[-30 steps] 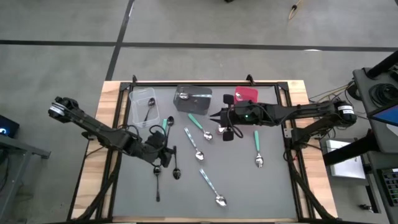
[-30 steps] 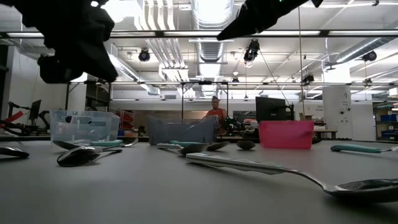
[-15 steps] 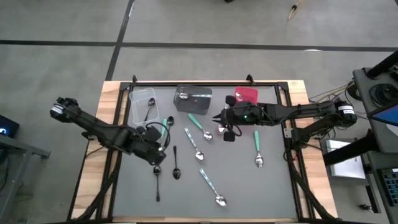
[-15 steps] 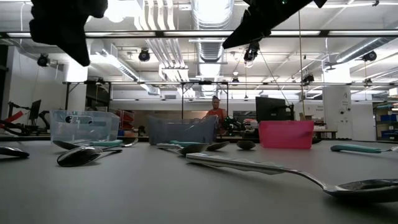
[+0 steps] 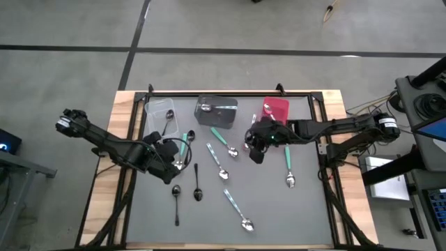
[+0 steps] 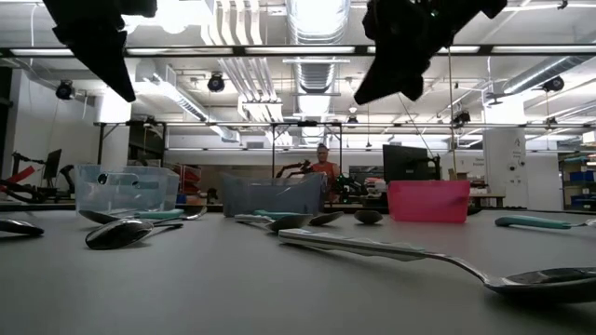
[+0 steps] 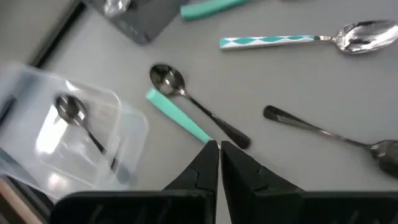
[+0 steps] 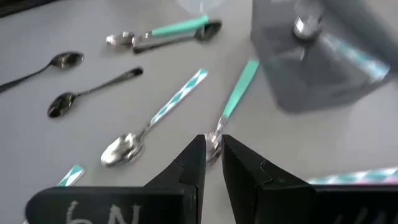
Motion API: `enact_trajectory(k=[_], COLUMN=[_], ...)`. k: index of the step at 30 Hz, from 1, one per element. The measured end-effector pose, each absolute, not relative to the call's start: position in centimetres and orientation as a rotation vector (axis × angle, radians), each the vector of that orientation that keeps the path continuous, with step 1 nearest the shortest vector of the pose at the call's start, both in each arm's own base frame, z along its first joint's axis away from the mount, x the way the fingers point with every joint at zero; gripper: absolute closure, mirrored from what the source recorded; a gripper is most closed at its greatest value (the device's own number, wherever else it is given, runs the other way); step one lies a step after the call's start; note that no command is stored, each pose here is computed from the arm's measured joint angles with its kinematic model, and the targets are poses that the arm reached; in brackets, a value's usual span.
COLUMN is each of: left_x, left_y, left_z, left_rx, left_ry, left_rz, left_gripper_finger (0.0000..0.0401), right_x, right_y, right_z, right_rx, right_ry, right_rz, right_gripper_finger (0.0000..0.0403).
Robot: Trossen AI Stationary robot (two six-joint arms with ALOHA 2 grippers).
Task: Sort silverware by color (type)
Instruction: Put the middle black spoon into the transparent bin
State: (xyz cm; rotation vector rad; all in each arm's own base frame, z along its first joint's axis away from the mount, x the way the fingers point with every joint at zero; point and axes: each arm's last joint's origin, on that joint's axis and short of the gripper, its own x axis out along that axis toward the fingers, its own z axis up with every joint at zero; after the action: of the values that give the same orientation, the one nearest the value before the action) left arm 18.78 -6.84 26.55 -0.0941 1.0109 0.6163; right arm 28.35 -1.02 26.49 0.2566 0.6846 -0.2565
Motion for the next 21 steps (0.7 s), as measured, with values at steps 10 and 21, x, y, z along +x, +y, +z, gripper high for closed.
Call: enact_trajectory(k=[10, 21], left_x=[18.7, 18.8], left_y=[-6.1, -5.7], left_z=[27.3, 27.7], left_rx=[0.168, 0.309], left_ry=[0.986, 0.871], left_rz=[0.559, 0.462], left_gripper_finger=[0.0400, 0.0400], right_x=[27.8, 31.1], right_y=[2.2, 6.3], right_z=[24.6, 25.1], right_rx=[0.553, 0.641], right_ry=[0.733, 0.760], right_rz=[-0.296, -0.246], right_gripper_finger=[0.0360, 0.0360])
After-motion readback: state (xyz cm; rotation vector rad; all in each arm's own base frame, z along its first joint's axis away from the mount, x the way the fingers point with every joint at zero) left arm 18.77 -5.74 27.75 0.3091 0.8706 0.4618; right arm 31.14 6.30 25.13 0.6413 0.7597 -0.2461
